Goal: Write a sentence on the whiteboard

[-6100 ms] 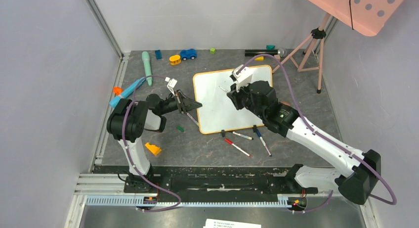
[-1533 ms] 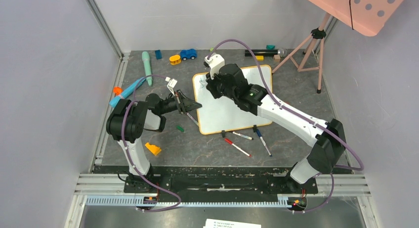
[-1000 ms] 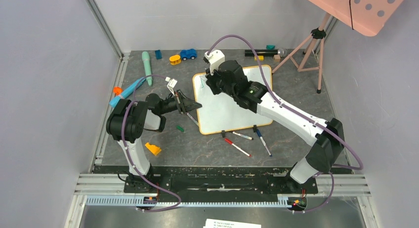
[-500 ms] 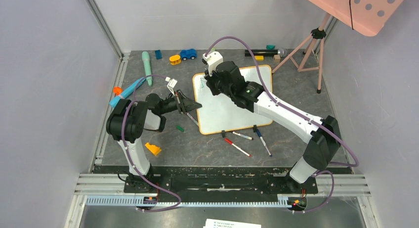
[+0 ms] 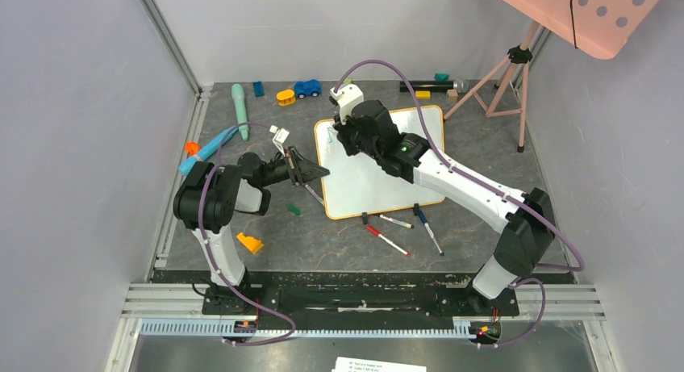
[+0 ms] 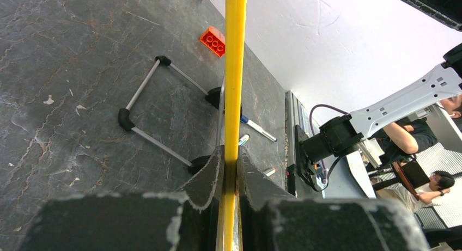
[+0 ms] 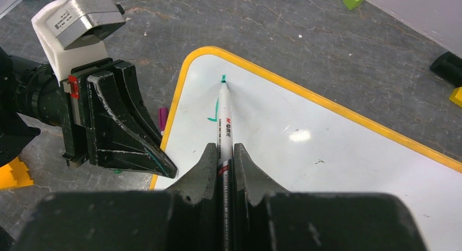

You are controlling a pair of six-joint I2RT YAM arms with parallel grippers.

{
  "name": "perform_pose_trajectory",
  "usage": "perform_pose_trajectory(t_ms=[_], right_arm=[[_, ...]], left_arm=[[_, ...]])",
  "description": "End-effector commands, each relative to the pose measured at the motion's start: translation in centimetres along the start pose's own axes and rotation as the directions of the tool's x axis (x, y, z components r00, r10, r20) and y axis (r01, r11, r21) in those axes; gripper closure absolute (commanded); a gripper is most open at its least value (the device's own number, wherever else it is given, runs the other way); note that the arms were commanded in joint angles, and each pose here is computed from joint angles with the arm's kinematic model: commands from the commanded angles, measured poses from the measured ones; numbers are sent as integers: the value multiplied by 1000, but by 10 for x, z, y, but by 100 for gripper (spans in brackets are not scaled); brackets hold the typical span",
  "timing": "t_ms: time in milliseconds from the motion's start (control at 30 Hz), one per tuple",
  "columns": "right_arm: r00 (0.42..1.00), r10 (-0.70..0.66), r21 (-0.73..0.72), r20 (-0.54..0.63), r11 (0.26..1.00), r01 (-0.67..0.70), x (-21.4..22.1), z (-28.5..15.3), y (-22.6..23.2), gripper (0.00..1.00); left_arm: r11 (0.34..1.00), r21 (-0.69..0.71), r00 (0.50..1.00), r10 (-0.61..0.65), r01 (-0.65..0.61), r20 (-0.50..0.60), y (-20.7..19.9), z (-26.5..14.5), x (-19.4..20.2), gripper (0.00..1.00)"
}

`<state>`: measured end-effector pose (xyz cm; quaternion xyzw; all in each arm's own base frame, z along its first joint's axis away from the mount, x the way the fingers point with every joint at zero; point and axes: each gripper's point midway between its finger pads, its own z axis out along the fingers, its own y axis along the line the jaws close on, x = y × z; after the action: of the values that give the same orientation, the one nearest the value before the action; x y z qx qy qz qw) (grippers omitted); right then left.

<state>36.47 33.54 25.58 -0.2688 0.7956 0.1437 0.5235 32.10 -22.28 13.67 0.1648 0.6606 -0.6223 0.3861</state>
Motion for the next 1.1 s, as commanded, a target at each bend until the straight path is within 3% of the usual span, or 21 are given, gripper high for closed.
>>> perform_pose_trajectory(t_ms=[0,500,1067], right_arm=[[999,3,55,51,998,-6,-20,1,-12,100],[999,16,121,28,992,-19,-8,-8,-29,100],[1000,21,14,0,1000,-21,9,-9,-11,100]], left_arm=[[989,51,990,136,-138,25,-18,0,-15,98],[989,50,990,137,-138,27,-17,0,-16,98],[990,47,991,132,-133,27,-16,0,-15,98]])
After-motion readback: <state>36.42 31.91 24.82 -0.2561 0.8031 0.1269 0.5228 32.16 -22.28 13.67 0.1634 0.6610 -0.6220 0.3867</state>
